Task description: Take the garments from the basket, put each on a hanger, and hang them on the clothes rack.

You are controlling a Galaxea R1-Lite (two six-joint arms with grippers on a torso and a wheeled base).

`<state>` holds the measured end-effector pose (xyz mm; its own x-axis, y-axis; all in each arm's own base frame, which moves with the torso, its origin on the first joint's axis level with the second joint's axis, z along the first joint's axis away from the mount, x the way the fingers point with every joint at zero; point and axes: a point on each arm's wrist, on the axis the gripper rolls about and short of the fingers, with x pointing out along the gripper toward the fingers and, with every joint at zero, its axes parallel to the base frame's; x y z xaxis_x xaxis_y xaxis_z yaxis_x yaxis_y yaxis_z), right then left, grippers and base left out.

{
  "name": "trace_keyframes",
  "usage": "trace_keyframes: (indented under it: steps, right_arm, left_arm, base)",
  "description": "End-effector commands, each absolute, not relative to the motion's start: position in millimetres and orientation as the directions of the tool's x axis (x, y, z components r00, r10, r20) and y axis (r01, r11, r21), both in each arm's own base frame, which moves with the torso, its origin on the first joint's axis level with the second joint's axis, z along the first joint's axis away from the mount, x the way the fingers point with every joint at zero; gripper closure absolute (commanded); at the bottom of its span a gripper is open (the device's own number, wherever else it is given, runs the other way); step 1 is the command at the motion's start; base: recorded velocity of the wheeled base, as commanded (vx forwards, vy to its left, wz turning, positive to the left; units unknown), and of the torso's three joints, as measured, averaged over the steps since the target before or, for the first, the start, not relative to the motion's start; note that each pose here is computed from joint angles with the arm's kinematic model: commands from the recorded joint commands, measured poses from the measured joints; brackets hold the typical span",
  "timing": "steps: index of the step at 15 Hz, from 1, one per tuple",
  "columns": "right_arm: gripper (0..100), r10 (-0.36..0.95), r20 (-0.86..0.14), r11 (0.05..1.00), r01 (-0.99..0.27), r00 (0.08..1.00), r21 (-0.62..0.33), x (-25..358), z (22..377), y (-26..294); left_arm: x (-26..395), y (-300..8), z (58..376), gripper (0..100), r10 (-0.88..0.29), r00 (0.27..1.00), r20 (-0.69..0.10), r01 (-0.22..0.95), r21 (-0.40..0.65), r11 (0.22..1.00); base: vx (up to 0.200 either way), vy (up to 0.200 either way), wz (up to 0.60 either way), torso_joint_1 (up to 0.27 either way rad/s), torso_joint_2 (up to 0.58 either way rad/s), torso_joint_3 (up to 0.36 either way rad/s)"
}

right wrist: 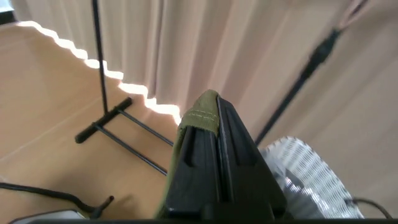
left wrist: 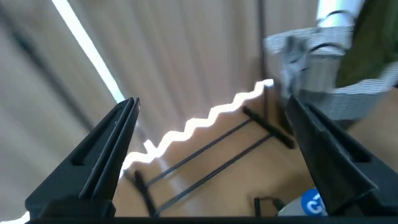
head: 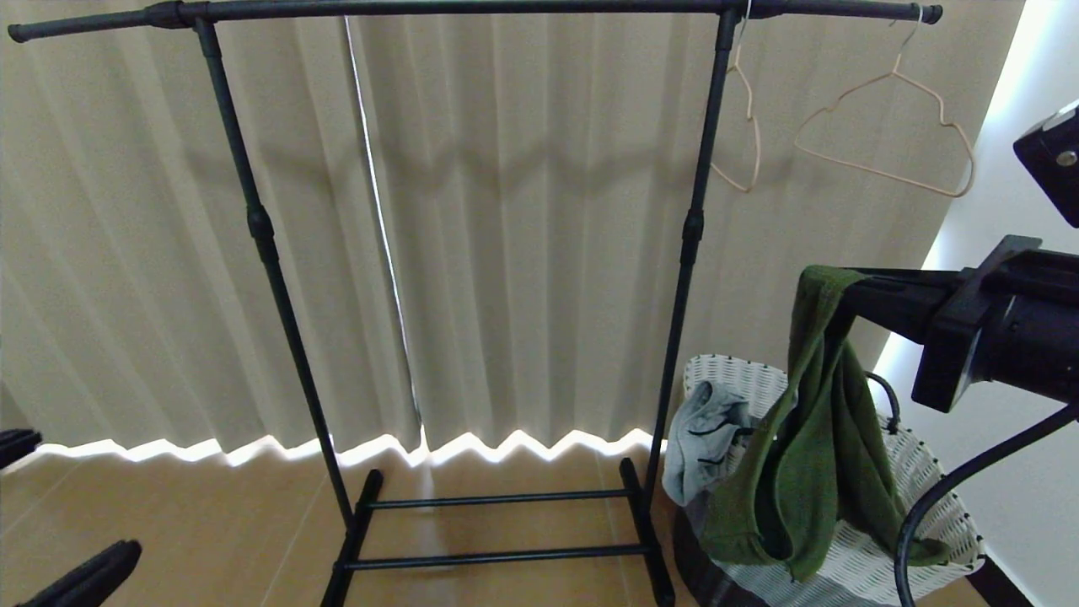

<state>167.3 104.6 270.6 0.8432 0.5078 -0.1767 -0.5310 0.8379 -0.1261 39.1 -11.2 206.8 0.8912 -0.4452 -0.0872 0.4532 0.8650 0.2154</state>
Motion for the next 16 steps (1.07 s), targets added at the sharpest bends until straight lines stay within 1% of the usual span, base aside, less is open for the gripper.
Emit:
trace_keyframes:
  steps: [1,2,3,4,6,7,8,9,10,11,12,15,16]
  right_arm:
    - [100,0.519,-0.175,0.831,-0.542,0.837,-0.125,174.7,273.2,109.7]
    - [100,0.548,-0.165,0.815,-0.568,0.82,-0.113,177.8,276.0,112.6]
    - [100,0.548,-0.165,0.815,-0.568,0.82,-0.113,177.8,276.0,112.6]
    - [100,0.571,-0.165,0.806,-0.587,0.804,-0.073,180.5,276.7,115.0]
    - [100,0.572,-0.165,0.805,-0.588,0.803,-0.072,182.7,277.4,116.4]
    - [100,0.573,-0.156,0.806,-0.588,0.805,-0.073,182.8,280.1,116.5]
    - [100,0.574,-0.148,0.806,-0.587,0.806,-0.073,182.1,282.1,116.0]
    - [100,0.576,-0.14,0.806,-0.588,0.806,-0.072,181.0,284.0,115.4]
    - [100,0.581,-0.131,0.803,-0.592,0.803,-0.071,179.9,285.6,115.6]
    - [100,0.582,-0.119,0.803,-0.592,0.804,-0.073,178.5,287.5,114.7]
    - [100,0.584,-0.101,0.803,-0.592,0.805,-0.075,175.7,291.4,113.3]
    - [100,0.632,-0.063,0.769,-0.635,0.772,-0.076,163.9,300.2,114.4]
    - [100,0.634,-0.063,0.767,-0.638,0.77,-0.075,163.9,300.2,114.5]
  left_arm:
    - [93.0,-32.9,239.7,0,-0.606,0.781,-0.149,0.624,0.151,0.767]
    - [99.1,-41.8,241.1,0,-0.653,0.74,-0.159,0.67,0.093,0.736]
    - [99.1,-41.8,241.1,0,-0.653,0.74,-0.159,0.67,0.093,0.736]
    - [116.8,-60.7,241.5,0,-0.667,0.721,-0.186,0.685,0.045,0.727]
    - [129.3,-90.1,236.8,0,-0.688,0.699,-0.196,0.696,-0.035,0.717]
    - [132.9,-124.8,229.3,0,-0.712,0.67,-0.211,0.709,-0.104,0.698]
    - [134.8,-150.3,222.8,0,-0.721,0.656,-0.222,0.717,-0.116,0.688]
    - [138.1,-180.4,214.9,0,-0.722,0.657,-0.218,0.72,-0.104,0.687]
    - [139.4,-209.4,209.5,0,-0.739,0.641,-0.207,0.738,-0.096,0.668]
    - [140.8,-223.2,206.3,0,-0.75,0.626,-0.212,0.752,-0.093,0.653]
    - [142.4,-249.4,199.4,0,-0.771,0.592,-0.235,0.777,-0.088,0.623]
    - [148.9,-291.8,183.1,0,-0.785,0.556,-0.271,0.8,-0.08,0.595]
    - [149.3,-294.8,182.9,0,-0.787,0.555,-0.27,0.801,-0.08,0.593]
  base:
    - [0.0,0.0,0.0,0.0,0.0,0.0]
    - [0.0,0.0,0.0,0.0,0.0,0.0]
    - [0.0,0.0,0.0,0.0,0.0,0.0]
    - [0.0,0.0,0.0,0.0,0.0,0.0]
    - [0.0,0.0,0.0,0.0,0.0,0.0]
    - [0.0,0.0,0.0,0.0,0.0,0.0]
    - [0.0,0.0,0.0,0.0,0.0,0.0]
    - [0.0,0.0,0.0,0.0,0.0,0.0]
    - [0.0,0.0,0.0,0.0,0.0,0.0]
    - [0.0,0.0,0.0,0.0,0.0,0.0]
    - [0.0,0.0,0.0,0.0,0.0,0.0]
    - [0.0,0.0,0.0,0.0,0.0,0.0]
    - [0.0,0.0,0.0,0.0,0.0,0.0]
